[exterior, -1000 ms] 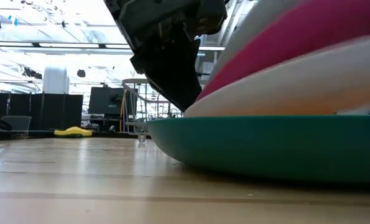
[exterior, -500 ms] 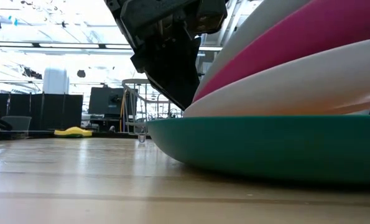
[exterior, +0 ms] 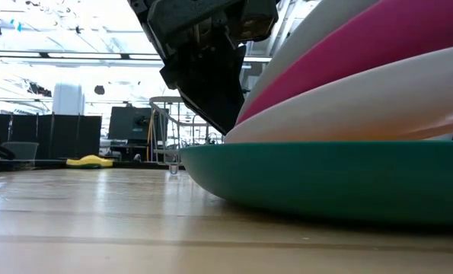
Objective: Sort dishes
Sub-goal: Put the light blue plate into the dish rack, then put the pink plate into the dish rack
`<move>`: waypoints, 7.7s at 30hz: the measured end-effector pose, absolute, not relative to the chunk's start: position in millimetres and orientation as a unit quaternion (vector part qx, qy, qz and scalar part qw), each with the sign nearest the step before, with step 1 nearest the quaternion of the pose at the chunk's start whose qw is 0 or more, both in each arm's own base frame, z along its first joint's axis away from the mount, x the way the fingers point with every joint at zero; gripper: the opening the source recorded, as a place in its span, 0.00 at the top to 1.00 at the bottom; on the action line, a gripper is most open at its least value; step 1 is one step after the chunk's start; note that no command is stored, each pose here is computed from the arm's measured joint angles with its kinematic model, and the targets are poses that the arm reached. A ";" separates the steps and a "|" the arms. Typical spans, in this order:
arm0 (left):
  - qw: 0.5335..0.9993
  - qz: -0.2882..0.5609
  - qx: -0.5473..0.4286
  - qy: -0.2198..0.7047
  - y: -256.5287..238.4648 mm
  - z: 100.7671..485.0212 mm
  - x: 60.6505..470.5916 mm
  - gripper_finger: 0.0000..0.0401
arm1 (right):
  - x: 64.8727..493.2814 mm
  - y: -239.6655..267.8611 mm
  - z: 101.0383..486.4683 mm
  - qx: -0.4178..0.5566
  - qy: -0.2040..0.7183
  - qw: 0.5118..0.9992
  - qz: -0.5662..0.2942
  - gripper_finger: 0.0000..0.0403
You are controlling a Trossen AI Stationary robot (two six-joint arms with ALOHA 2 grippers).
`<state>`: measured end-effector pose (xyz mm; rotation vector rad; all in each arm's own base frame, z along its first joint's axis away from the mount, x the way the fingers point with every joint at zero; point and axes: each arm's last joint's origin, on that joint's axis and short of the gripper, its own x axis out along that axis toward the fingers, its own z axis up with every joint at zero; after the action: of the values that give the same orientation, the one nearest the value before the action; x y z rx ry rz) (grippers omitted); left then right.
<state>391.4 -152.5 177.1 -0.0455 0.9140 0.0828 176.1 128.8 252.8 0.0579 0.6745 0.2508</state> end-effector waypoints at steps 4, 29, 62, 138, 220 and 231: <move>0.896 0.040 -0.023 0.441 -152.5 177.1 391.4 0.83 | 177.5 131.3 256.2 0.008 0.308 0.941 0.139 0.63; 0.898 0.037 -0.022 0.438 -152.9 176.8 392.2 0.83 | 217.1 164.2 253.5 -0.213 0.332 0.904 0.165 0.44; 0.903 0.083 0.073 0.415 -146.0 260.1 386.3 0.83 | 223.6 168.1 238.0 -0.246 0.357 0.876 0.213 0.98; 0.728 0.588 0.260 0.238 -15.5 328.1 224.6 0.83 | 330.7 -59.9 272.3 0.138 -0.039 0.945 -0.293 0.98; 0.865 0.288 0.170 0.373 34.9 290.4 286.1 0.83 | 336.7 -54.9 216.5 0.138 0.126 0.907 -0.377 0.48; 0.865 0.282 0.188 0.369 8.4 290.8 285.6 0.83 | 301.4 -24.3 272.7 0.096 0.118 0.933 -0.327 0.44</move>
<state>285.6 8.4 290.8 0.3944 0.7731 0.5914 301.4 -24.3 272.7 0.1969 0.2411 -0.6681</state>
